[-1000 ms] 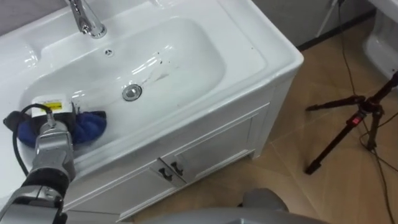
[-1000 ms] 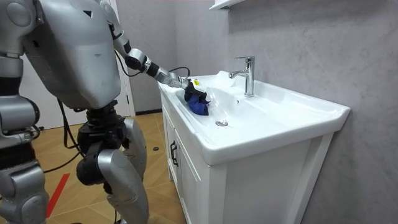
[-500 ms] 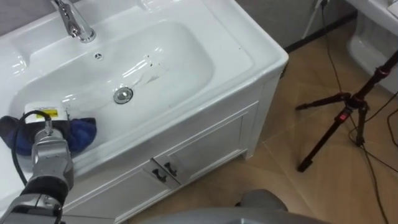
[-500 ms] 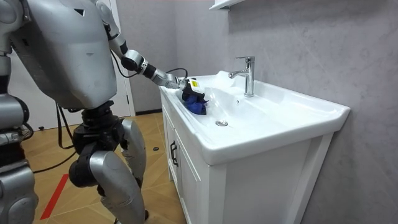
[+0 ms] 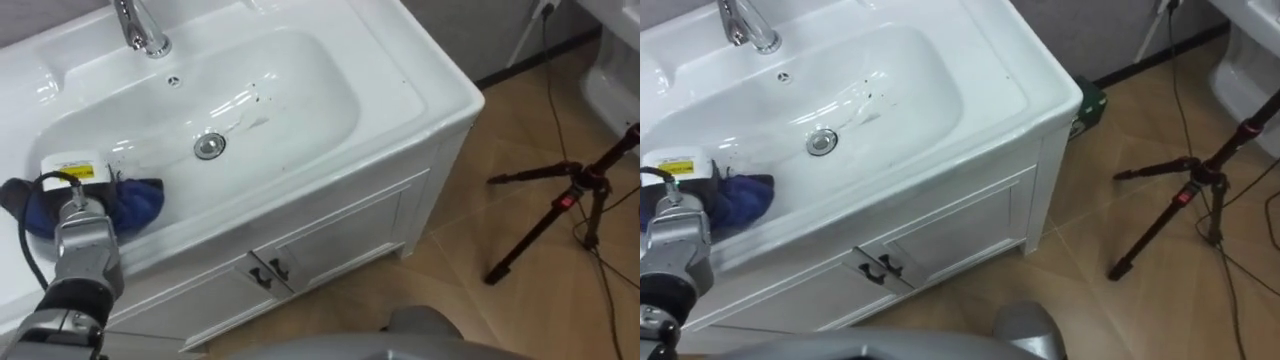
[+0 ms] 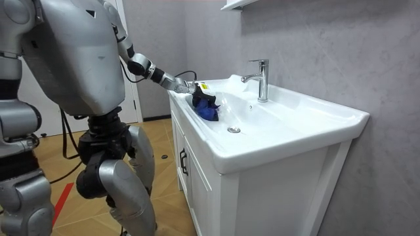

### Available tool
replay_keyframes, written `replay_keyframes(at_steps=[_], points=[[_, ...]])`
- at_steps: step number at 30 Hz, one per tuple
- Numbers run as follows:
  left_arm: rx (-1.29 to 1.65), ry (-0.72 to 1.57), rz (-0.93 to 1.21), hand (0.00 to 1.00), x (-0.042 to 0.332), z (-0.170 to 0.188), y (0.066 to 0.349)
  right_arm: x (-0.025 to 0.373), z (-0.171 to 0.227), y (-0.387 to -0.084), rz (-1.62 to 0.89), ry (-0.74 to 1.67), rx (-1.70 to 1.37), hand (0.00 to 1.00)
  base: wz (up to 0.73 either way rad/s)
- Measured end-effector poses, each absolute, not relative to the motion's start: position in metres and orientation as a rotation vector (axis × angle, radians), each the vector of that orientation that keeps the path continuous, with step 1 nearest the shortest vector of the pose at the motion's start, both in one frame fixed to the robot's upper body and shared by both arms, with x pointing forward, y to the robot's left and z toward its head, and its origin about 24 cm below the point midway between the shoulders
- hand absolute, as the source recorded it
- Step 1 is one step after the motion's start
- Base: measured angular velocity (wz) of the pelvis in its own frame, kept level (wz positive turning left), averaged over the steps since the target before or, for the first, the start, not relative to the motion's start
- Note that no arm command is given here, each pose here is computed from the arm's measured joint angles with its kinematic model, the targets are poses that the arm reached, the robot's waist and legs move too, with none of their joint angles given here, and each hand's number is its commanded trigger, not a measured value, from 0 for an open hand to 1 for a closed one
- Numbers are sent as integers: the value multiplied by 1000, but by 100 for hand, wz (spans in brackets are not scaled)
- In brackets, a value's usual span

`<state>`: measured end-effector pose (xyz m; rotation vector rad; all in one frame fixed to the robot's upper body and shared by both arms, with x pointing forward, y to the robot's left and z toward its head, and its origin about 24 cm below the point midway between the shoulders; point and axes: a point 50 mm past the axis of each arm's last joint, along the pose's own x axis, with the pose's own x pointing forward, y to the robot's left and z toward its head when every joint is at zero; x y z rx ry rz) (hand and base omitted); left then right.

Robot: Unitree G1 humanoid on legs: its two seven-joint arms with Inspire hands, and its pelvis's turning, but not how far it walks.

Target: Wipe basin

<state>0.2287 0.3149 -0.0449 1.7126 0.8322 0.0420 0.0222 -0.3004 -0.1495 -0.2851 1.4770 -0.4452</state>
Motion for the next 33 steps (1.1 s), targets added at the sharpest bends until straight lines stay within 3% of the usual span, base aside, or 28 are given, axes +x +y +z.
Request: replay_keyframes(at_steps=[14,26,33], points=[[1326,733,283,100,296,-6,308,38,-155,-284,-329,1482,-341,0,7],[1087,635,412,100,317,6,292,43,-156,-280,-280,1482,-405,0,-13],[1064,608,416,100,327,12,284,65,-154,-277,-263,1410,-423,0,-2]])
